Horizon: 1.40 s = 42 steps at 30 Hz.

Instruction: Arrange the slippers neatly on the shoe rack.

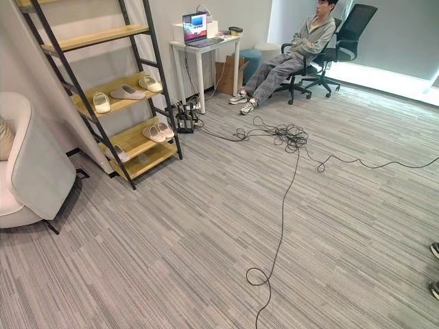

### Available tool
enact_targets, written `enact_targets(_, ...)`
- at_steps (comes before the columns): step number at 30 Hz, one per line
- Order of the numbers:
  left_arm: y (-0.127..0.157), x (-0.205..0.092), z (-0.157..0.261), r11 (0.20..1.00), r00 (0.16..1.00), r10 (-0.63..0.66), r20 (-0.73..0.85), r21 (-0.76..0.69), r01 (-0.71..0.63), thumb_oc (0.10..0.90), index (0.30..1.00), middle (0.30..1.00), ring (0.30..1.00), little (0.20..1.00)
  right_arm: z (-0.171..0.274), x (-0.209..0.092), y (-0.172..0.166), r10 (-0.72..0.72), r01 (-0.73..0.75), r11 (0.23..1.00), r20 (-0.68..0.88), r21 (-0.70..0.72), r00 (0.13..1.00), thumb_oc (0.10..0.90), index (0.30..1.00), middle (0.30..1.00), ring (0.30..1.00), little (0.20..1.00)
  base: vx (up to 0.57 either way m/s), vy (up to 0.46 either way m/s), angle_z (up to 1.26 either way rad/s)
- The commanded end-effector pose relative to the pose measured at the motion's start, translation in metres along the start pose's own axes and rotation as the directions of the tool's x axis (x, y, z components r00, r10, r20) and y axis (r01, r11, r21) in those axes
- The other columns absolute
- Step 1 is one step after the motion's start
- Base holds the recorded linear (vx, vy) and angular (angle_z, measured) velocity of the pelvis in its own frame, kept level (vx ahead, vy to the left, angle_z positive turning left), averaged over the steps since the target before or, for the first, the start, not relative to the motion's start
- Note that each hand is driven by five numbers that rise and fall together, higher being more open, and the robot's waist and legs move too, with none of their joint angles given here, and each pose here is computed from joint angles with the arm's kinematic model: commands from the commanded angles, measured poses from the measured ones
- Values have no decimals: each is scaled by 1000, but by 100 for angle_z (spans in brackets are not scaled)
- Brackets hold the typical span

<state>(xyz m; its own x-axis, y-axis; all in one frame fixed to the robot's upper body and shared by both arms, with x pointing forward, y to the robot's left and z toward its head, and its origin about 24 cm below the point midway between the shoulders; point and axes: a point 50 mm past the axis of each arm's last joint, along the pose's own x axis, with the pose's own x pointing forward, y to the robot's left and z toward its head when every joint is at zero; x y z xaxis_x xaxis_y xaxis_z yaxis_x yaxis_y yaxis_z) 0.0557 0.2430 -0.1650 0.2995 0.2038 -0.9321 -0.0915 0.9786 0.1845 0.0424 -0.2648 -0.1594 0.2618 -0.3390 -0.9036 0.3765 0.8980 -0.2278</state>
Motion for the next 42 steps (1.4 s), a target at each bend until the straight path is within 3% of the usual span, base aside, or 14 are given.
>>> enact_targets(1,-4,4,35,1000,993,1,115,-3,0,800,900,900,900,900,16,3,1,2,-1,1000,42,-30,999,800,900,900,900,900,0,0,0)
enact_targets(7,-1,4,45,993,987,30,157,-114,-12,800,900,900,900,900,12,3,1,-1,1,1000,25,-4,1000,800,900,900,900,900,6,-3,0)
enact_targets(15,-6,5,33,997,995,4,103,-73,3,800,900,900,900,900,16,4,-5,-15,17,996,23,-84,1000,800,900,900,900,900,63,-46,0)
enact_targets(23,-10,6,41,998,993,-9,118,-60,17,800,900,900,900,900,36,5,15,67,-44,971,92,-233,993,800,900,900,900,900,39,-74,1)
enact_targets(26,-10,6,47,1000,990,-28,138,10,27,800,900,900,900,900,42,5,19,107,-62,934,110,-352,988,800,900,900,900,900,70,-115,-3)
enact_targets(31,-9,6,64,996,982,-39,187,90,22,800,900,900,900,900,46,6,13,86,-44,924,94,-381,992,800,900,900,900,900,170,-155,25)
enact_targets(37,-10,5,28,987,997,-47,64,155,36,800,900,900,900,900,50,7,15,90,-45,915,94,-402,992,800,900,900,900,900,510,140,-10)
enact_targets(42,2,3,13,987,1000,-9,1,160,9,800,900,900,900,900,22,5,18,115,-104,901,1,-421,993,800,900,900,900,900,549,200,-37)
